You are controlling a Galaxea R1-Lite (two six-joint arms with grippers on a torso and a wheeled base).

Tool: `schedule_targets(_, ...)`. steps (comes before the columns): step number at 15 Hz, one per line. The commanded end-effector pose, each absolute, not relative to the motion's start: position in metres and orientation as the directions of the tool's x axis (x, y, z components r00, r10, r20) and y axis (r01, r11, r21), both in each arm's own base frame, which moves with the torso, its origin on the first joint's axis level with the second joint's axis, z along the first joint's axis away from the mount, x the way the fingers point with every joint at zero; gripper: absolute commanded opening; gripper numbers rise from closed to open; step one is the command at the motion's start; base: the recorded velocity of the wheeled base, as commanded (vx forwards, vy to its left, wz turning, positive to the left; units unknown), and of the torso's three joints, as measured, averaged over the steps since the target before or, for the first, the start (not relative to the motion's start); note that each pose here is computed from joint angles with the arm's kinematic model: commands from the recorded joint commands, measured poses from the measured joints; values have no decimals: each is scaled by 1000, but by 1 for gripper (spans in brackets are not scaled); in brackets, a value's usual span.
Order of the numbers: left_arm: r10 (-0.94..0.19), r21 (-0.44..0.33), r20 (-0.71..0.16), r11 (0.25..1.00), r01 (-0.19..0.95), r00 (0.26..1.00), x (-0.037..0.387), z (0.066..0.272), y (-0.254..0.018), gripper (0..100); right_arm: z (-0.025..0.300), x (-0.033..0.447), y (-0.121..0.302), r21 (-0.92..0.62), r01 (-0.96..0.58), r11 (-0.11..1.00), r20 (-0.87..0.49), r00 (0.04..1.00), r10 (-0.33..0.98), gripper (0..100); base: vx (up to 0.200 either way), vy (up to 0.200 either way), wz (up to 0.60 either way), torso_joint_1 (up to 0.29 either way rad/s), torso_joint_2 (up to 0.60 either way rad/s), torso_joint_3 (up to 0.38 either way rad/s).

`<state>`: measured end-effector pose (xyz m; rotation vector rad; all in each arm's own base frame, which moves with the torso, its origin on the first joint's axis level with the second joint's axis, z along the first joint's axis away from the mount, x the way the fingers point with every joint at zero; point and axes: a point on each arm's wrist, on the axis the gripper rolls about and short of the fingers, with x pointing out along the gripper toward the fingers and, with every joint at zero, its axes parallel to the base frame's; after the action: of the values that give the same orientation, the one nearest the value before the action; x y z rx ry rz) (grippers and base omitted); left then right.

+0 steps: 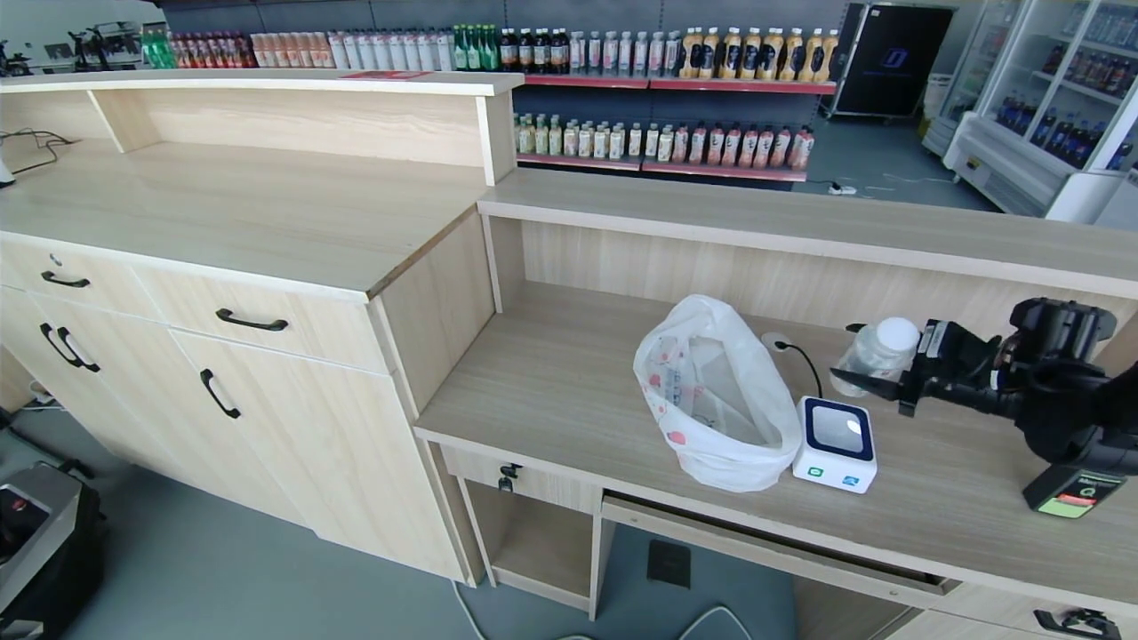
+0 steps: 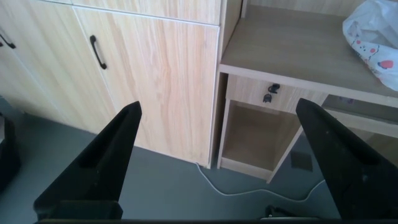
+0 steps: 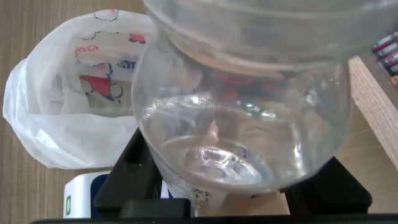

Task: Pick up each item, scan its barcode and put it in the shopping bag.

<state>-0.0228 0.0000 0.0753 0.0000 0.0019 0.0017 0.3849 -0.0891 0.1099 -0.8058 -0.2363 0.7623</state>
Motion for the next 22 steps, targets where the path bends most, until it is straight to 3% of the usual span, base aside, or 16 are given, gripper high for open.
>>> schedule_targets(1, 2, 0, -5, 1000, -2, 1000, -23, 75, 0, 100, 184, 317, -125, -547, -433, 717, -78, 879, 471, 0, 0, 0, 0, 0, 0, 0)
schedule_targets(3, 2, 0, -5, 1000, -2, 1000, -23, 75, 0, 100, 189, 299, -123, -302, -248, 920, -167, 964, 205, 0, 0, 0, 0, 0, 0, 0)
schedule_targets(5, 2, 0, -5, 1000, -2, 1000, -23, 75, 0, 100, 194, 315, -87, -25, 42, 999, -154, 987, -46, 0, 0, 0, 0, 0, 0, 0)
schedule_targets(7, 2, 0, -3, 1000, -2, 1000, -23, 75, 0, 100, 173, 323, -61, -92, 272, 958, -137, 949, -283, 0, 0, 0, 0, 0, 0, 0)
schedule_targets(9, 2, 0, -5, 1000, -2, 1000, -23, 75, 0, 100, 167, 330, -45, -155, 346, 925, -101, 926, -364, 0, 0, 0, 0, 0, 0, 0)
schedule_targets(13, 2, 0, -3, 1000, -2, 1000, -23, 75, 0, 100, 166, 352, -39, -342, 272, 899, 18, 959, -283, 0, 0, 0, 150, 1, -1, -1)
schedule_targets(15, 2, 0, -3, 1000, -2, 1000, -23, 75, 0, 100, 164, 371, -25, -352, 236, 906, 68, 972, -226, 0, 0, 0, 600, -95, 181, 98)
schedule_targets(18, 2, 0, -3, 1000, -2, 1000, -23, 75, 0, 100, 149, 388, -16, -230, 10, 973, 5, 1000, -9, 0, 0, 0, 200, -175, 349, 150)
schedule_targets(22, 2, 0, -3, 1000, -2, 1000, -23, 75, 0, 100, 122, 416, -7, -98, -116, 988, -33, 993, 113, 0, 0, 0, 0, -23, 51, 21)
